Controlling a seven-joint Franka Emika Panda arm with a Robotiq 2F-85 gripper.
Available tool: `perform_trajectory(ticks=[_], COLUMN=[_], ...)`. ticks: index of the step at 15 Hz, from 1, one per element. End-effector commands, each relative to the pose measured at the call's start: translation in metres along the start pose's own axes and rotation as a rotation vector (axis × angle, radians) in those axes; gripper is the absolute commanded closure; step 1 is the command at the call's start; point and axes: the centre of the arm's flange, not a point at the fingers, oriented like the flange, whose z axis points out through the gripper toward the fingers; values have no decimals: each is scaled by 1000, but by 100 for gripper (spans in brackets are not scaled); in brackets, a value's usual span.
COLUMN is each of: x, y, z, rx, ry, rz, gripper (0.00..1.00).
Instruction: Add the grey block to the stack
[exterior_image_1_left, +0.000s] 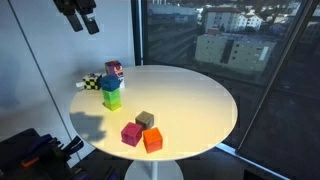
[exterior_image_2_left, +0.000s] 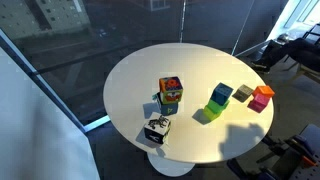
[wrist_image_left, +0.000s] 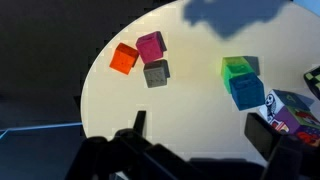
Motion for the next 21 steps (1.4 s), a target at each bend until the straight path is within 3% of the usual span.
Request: perform_trajectory(ticks=[1, 13, 21], x=[0, 25, 62], y=[0, 15, 30], z=[0, -10, 10], rx=[0, 22, 39], ry=[0, -9, -107], rz=[0, 63, 72], gripper=[0, 0, 0])
